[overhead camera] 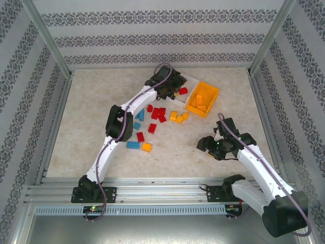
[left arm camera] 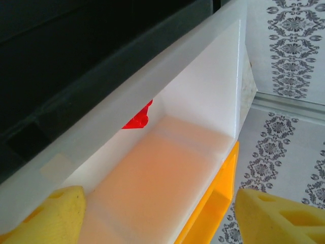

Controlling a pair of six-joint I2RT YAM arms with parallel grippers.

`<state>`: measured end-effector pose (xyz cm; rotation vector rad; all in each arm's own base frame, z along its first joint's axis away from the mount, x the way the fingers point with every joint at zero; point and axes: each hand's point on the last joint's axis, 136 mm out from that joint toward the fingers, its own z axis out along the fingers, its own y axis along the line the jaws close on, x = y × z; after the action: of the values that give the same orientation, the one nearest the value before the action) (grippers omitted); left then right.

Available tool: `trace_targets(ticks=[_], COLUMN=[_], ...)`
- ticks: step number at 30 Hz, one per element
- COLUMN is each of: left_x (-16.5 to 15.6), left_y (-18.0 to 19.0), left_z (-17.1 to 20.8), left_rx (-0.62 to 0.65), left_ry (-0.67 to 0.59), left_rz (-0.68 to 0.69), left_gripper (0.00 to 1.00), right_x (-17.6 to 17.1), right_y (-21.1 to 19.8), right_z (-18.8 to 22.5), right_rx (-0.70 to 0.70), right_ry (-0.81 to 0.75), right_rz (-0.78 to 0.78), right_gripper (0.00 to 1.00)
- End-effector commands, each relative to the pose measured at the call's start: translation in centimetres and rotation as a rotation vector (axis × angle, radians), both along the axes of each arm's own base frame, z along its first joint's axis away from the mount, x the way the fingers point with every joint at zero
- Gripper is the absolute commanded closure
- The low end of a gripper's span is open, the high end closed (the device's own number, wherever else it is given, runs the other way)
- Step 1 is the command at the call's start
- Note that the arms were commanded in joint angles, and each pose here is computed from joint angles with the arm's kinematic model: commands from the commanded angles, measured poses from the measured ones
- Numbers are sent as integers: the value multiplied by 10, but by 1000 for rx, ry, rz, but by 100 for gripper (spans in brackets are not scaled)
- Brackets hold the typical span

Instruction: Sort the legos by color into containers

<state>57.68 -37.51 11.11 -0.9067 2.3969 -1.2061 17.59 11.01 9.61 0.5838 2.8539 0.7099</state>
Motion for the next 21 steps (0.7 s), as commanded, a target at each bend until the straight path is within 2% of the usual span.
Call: trace_targets(ticks=[1, 8, 12, 15, 19, 21], left_x=[2, -22, -50, -80, -130, -156], left_y=[4, 4, 16, 39, 87, 108], left_z=[56, 101, 135, 153, 150, 144], left_rx=[-34, 10, 83, 209, 431, 473], left_ry=[-113, -239, -288, -304, -269, -247], left_rz=[-76, -253, -344, -410, -486, -502], left_gripper=[22, 22, 22, 22, 21, 20], right_x=[3, 12, 25, 42, 59, 64], right_y=[-6, 7, 22, 35, 65, 80], right_z=[7, 8, 15, 26, 25, 23], right_rx=[-63, -124, -87, -86, -80, -51], right_ry=[6, 12, 3, -7, -7, -12], right_rz=[-64, -50, -42, 39, 209, 270], right_gripper=[39, 38, 38, 37, 37, 37])
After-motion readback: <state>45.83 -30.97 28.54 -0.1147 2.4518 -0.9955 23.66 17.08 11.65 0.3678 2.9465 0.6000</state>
